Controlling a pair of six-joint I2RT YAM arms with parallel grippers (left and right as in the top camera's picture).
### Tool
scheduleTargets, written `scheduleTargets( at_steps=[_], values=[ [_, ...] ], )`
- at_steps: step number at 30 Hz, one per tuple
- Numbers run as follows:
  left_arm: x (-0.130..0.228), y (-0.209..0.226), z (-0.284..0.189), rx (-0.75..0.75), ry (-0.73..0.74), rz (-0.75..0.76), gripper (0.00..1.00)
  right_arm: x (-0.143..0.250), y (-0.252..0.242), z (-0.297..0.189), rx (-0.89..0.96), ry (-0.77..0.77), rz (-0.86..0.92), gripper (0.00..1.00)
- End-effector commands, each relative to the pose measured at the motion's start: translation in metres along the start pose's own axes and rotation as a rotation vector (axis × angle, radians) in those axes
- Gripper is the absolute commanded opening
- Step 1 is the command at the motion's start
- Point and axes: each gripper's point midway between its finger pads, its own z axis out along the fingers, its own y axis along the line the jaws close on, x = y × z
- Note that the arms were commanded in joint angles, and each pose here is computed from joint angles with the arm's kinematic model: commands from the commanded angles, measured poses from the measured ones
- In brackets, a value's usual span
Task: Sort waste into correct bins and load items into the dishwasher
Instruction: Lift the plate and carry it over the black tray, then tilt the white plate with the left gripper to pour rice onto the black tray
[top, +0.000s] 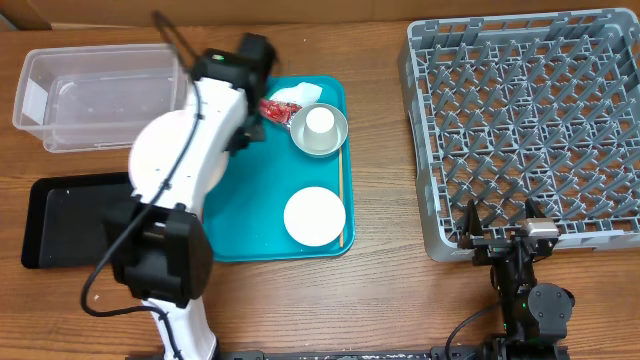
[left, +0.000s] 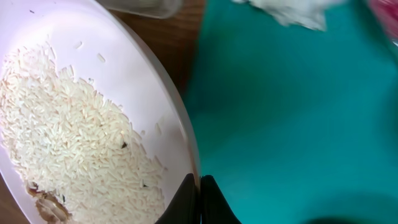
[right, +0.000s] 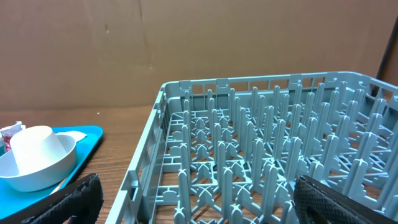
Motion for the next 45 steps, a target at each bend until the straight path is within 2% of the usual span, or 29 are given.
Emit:
scheduleTargets(
  at_steps=[1,4,6,20,24,29,37,45],
  values=[
    [-0.018,0.037,0.000,-0.006,-0.009,-0.126,0.04,0.001,-0.001,0.000,0.002,-0.007,-0.004,1.00],
    [-0.023,0.056,0.011,0.054,0.044,-0.207,0.04,0.001,-0.001,0.000,0.002,-0.007,-0.004,1.00],
    [-0.028,0.061,0.017,0.146,0.074,-0.216,0.04,0.001,-0.001,0.000,0.002,-0.007,-0.004,1.00],
    [-0.044,0.122,0.033,0.496,0.136,-0.369,0.04,0.001,-0.001,0.000,0.002,-0.007,-0.004,1.00],
    [-0.048,0.132,0.027,0.620,0.122,-0.385,0.04,0.001,-0.001,0.000,0.002,-0.007,-0.004,1.00],
    [-0.050,0.144,0.022,0.699,0.105,-0.417,0.04,0.001,-0.001,0.000,0.002,-0.007,-0.004,1.00],
    [-0.059,0.151,-0.002,0.957,0.056,-0.450,0.04,0.001,-0.001,0.000,0.002,-0.007,-0.004,1.00],
    [-0.047,0.182,-0.002,1.005,0.078,-0.551,0.04,0.001,-0.001,0.000,0.002,-0.007,-0.004,1.00]
  ],
)
